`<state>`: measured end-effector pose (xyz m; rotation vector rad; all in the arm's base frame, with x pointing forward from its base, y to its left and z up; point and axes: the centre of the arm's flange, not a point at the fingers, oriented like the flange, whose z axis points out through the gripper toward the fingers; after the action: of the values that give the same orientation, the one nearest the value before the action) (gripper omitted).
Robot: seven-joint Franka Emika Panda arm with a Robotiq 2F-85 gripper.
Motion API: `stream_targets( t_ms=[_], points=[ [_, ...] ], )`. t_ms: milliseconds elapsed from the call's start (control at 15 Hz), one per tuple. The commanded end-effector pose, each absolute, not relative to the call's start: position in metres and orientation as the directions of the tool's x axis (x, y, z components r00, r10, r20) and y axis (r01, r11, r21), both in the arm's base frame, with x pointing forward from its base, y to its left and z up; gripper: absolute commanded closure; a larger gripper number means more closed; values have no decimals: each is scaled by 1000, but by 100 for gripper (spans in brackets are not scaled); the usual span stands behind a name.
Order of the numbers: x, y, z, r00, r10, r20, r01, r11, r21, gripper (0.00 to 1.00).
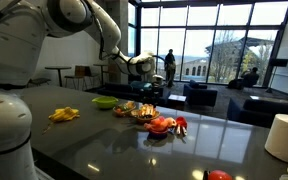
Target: Put the toy inside the green bowl
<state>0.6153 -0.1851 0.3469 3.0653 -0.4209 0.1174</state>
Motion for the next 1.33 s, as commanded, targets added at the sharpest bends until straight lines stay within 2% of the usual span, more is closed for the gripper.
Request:
stream_targets(
  t_ms=[0,267,733,1267],
  points=[
    [646,-166,331,952,-281,121,-289,-956,56,0],
    [674,-166,309,921,-364,138,-378,-921,93,0],
    [674,-216,297,860,-483,168,-509,-837,201,0],
    [662,-238,265,828,-555,76,-560,-814,156,0]
  ],
)
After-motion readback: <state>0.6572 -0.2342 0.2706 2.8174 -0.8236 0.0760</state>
